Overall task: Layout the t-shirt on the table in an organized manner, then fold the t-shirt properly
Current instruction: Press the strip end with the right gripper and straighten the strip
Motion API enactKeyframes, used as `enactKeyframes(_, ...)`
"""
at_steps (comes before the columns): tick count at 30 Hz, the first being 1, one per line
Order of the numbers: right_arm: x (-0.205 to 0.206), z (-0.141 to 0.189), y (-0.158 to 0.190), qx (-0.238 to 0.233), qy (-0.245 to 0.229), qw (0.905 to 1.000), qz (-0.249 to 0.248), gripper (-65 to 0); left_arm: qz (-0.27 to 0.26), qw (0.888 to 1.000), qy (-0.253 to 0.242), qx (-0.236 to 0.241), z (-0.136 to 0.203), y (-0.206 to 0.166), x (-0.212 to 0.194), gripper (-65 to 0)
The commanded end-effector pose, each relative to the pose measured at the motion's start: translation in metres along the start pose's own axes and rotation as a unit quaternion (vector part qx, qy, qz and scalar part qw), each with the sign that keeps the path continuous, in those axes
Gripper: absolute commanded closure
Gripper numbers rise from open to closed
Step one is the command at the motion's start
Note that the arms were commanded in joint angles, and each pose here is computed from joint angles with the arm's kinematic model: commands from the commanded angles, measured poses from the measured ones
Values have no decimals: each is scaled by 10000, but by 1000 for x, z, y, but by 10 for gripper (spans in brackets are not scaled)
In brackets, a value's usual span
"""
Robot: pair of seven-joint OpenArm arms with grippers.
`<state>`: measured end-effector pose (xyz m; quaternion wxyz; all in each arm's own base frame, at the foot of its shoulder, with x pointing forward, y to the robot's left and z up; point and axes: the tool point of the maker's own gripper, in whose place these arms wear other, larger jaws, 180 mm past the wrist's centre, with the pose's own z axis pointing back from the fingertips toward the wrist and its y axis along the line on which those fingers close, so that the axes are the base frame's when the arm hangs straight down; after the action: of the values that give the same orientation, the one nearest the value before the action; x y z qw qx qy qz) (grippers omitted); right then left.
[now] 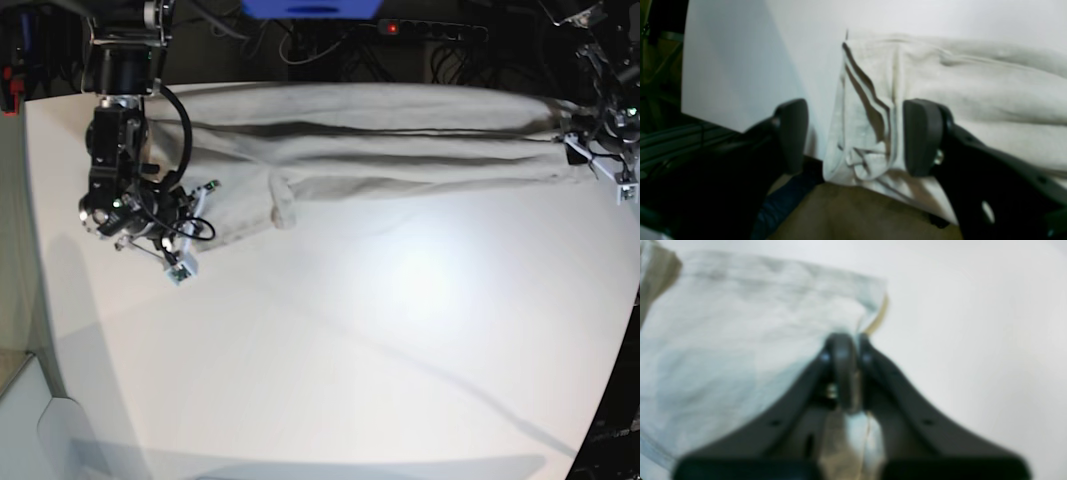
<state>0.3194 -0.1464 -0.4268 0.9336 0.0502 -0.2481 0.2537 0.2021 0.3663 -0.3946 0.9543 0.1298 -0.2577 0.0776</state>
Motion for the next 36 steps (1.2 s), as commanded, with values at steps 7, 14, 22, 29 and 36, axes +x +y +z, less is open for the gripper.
enactKeyframes(7,21,46,-10,-592,-304,9969,411,0,-32,9998,-185,93,4,7,12,-429)
enactKeyframes(14,11,95,-2,-1100,-248,9912,697,0,-45,9998,-198,77,4,5,14,-429)
enactKeyframes(22,-58,99,11,-1006,390,9935,371,0,-31,9997,-225,62,4,5,16,-430)
enactKeyframes(29,-89,104,11,-1015,613,9928,151,0,42,10000,-29,-5,-5,5,4,-430)
enactKeyframes(36,-92,97,26,-848,540,9949,5,0,144,9998,-61,-100,-16,2,-4,-430)
